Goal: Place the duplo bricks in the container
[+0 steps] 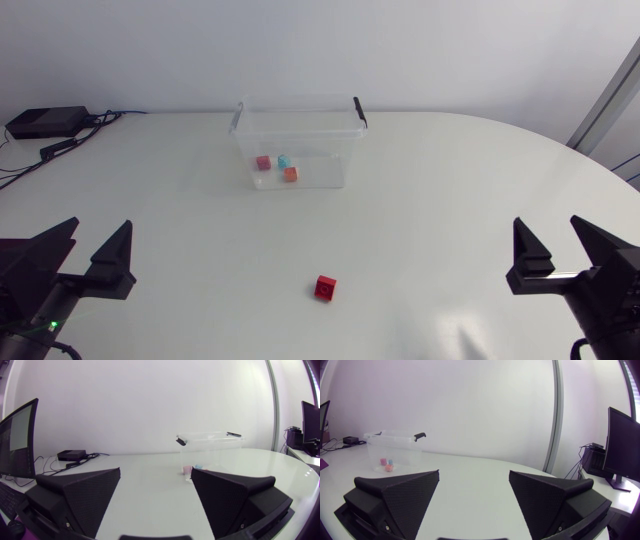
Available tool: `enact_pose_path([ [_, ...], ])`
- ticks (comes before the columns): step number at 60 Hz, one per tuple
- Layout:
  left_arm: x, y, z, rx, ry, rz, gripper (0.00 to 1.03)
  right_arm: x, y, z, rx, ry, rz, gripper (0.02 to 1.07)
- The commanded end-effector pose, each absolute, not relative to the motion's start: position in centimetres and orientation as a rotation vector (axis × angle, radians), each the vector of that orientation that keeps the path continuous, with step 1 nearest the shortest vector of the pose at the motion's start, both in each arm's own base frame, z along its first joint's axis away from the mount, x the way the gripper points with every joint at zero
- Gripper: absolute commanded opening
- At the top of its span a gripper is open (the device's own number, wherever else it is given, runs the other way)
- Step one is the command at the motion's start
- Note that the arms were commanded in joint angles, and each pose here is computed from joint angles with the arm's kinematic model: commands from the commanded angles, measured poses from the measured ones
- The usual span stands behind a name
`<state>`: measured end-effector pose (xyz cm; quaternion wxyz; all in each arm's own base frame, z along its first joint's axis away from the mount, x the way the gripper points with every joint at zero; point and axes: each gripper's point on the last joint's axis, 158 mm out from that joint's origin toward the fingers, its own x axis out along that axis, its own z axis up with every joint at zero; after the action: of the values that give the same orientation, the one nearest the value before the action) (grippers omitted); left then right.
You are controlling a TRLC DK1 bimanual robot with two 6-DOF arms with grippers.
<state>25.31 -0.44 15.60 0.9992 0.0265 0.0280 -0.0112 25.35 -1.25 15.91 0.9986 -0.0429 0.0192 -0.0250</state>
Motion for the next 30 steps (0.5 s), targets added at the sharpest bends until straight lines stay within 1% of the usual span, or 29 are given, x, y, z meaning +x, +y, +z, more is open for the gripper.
enact_pose_path([
  [1, 25.33, -0.49, 15.19, 0.067, 0.054, -0.027, 0.99, 25.39, -0.82, 14.94, -0.071, 0.057, -0.031, 1.03],
  [30, 25.33, -0.49, 15.19, 0.067, 0.054, -0.027, 0.99, 25.36, -1.4, 14.82, -0.072, 0.062, -0.055, 1.03],
])
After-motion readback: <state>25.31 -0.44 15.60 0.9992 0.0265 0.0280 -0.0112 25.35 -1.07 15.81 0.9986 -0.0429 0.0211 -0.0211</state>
